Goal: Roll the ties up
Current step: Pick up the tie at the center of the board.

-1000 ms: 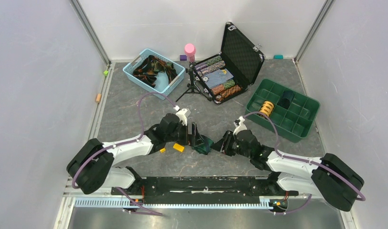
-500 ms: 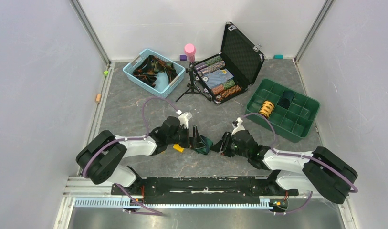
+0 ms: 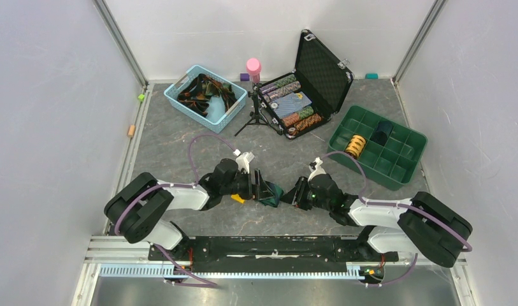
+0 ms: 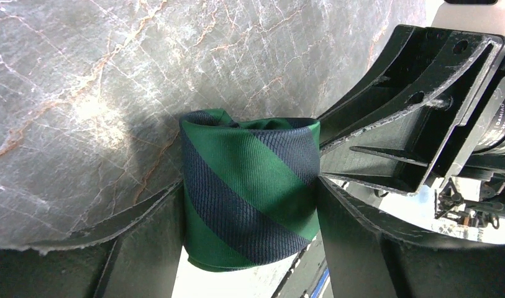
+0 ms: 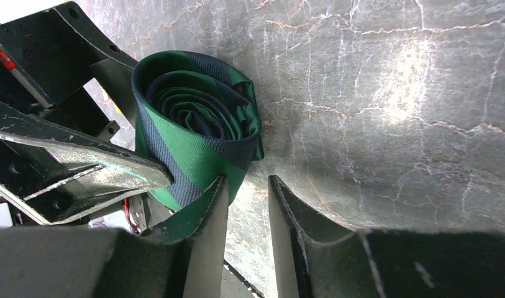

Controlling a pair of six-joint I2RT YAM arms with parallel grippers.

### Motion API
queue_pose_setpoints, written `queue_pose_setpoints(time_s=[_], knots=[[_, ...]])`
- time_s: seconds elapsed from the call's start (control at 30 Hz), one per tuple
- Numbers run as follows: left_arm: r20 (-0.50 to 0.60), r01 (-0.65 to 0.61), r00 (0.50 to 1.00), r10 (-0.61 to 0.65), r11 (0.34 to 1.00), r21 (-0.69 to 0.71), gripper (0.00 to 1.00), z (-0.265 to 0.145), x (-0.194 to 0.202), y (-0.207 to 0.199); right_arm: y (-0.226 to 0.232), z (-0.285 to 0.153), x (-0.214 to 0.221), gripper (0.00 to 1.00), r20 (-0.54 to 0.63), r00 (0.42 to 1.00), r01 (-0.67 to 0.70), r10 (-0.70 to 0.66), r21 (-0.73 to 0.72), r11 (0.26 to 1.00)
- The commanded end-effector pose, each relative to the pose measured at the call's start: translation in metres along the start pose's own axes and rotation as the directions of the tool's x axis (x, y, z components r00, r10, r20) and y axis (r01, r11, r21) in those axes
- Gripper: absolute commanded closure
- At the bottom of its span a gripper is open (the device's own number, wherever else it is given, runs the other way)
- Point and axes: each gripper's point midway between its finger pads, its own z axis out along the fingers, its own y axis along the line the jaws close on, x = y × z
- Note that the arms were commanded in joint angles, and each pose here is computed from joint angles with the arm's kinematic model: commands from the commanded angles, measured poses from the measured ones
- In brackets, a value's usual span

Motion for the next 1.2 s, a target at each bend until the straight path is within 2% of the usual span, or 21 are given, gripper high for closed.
queue_pose_setpoints(time_s=[0.0,0.2,0.33,0.53,0.67,1.0,1.17], knots=[[-0.002,0.031,1.000,-0.031,0.996,0.078,0.23,0.002,0.001,-0.013,0.012,0.003,-0.003,0.65,0.010,1.000,0.001,-0.001,-0.048,0.999],[0.005,0.046,0.999,-0.046,0.993,0.111,0.25,0.003,0.002,-0.016,0.013,0.006,0.000,0.64,-0.007,1.000,0.005,-0.005,-0.059,0.998],[0.002,0.050,0.999,-0.050,0.993,0.104,0.18,0.003,0.004,-0.013,0.013,0.008,0.002,0.64,-0.016,1.000,0.005,-0.006,-0.062,0.998],[-0.017,0.054,0.998,-0.052,0.993,0.101,0.19,0.005,0.008,-0.011,0.013,0.009,0.002,0.65,-0.017,1.000,0.007,-0.008,-0.060,0.998],[-0.034,0.049,0.998,-0.046,0.993,0.110,0.23,0.006,0.011,-0.011,0.013,0.009,0.002,0.65,-0.017,1.000,0.010,-0.011,-0.061,0.998],[-0.045,0.014,0.999,-0.007,0.990,0.140,0.41,0.002,0.014,-0.016,0.014,0.008,0.001,0.64,-0.014,1.000,0.013,-0.014,-0.067,0.998],[-0.033,0.037,0.999,-0.033,0.988,0.150,0.42,0.004,0.012,-0.018,0.020,0.004,-0.002,0.62,-0.002,1.000,0.027,-0.027,-0.088,0.996]])
